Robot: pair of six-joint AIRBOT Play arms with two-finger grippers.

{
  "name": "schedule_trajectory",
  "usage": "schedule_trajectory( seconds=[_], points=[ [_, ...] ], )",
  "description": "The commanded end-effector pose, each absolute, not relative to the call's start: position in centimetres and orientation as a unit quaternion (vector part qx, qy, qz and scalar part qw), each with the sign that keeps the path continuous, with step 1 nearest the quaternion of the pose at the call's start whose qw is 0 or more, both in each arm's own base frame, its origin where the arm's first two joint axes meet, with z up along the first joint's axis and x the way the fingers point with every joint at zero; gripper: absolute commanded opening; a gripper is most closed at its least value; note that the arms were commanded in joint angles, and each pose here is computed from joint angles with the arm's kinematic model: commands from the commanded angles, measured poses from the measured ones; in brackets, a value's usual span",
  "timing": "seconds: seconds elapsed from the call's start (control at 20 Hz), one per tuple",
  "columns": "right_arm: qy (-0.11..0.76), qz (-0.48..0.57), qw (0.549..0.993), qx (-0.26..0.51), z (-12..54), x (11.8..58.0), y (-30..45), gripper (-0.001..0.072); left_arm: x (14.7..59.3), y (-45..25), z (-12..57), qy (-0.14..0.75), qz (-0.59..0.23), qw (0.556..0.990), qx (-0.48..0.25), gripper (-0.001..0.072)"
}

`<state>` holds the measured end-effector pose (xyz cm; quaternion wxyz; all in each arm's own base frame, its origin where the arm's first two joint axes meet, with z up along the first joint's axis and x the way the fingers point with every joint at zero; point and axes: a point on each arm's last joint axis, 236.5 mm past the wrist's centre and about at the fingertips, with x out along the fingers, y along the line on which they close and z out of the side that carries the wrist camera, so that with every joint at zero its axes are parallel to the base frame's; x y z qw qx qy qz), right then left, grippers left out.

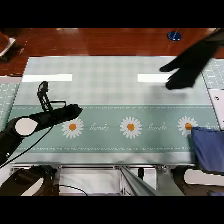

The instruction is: Fold the shirts.

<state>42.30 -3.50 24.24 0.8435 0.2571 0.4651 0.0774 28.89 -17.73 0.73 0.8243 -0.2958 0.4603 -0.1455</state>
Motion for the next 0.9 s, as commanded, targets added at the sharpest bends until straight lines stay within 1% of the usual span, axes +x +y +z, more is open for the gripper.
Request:
schedule_trajectory(
  seconds=[0.0,0.15,0.3,0.4,0.45,0.55,0.7,0.75,0.8,0.85],
  points=[
    [0.502,-0.039,0.813,0.292,24.1,35.3,-9.5,0.002,28.9,-17.7,0.7,0.461,-0.145,0.824,-0.296,0.002],
    [0.499,-0.139,0.803,0.295,23.7,29.7,-12.9,0.0019,28.9,-17.7,0.7,0.461,-0.146,0.824,-0.295,0.002],
    [0.508,-0.222,0.767,0.322,21.1,23.3,-14.3,0.002,28.9,-17.7,0.7,0.46,-0.146,0.824,-0.295,0.002],
    [0.519,-0.298,0.726,0.338,18.4,18.1,-15.4,0.002,28.9,-17.7,0.7,0.46,-0.146,0.825,-0.294,0.002],
    [0.526,-0.348,0.698,0.34,17.0,15.0,-16.1,0.002,28.9,-17.7,0.7,0.46,-0.146,0.825,-0.294,0.002],
    [0.547,-0.414,0.652,0.325,14.5,9.4,-16.4,0.002,28.9,-17.7,0.7,0.46,-0.146,0.825,-0.294,0.002],
    [0.581,-0.459,0.586,0.329,10.0,4.4,-14.4,0.0021,28.9,-17.7,0.7,0.46,-0.146,0.825,-0.294,0.002],
    [0.591,-0.484,0.557,0.326,9.0,2.7,-14.3,0.005,28.9,-17.7,0.7,0.46,-0.146,0.825,-0.294,0.002],
    [0.596,-0.515,0.526,0.32,8.4,0.9,-14.4,0.0226,28.9,-17.7,0.7,0.461,-0.146,0.825,-0.294,0.002],
    [0.605,-0.518,0.514,0.318,7.8,0.3,-14.3,0.0415,28.8,-17.7,0.7,0.461,-0.146,0.824,-0.294,0.002]
  ],
)
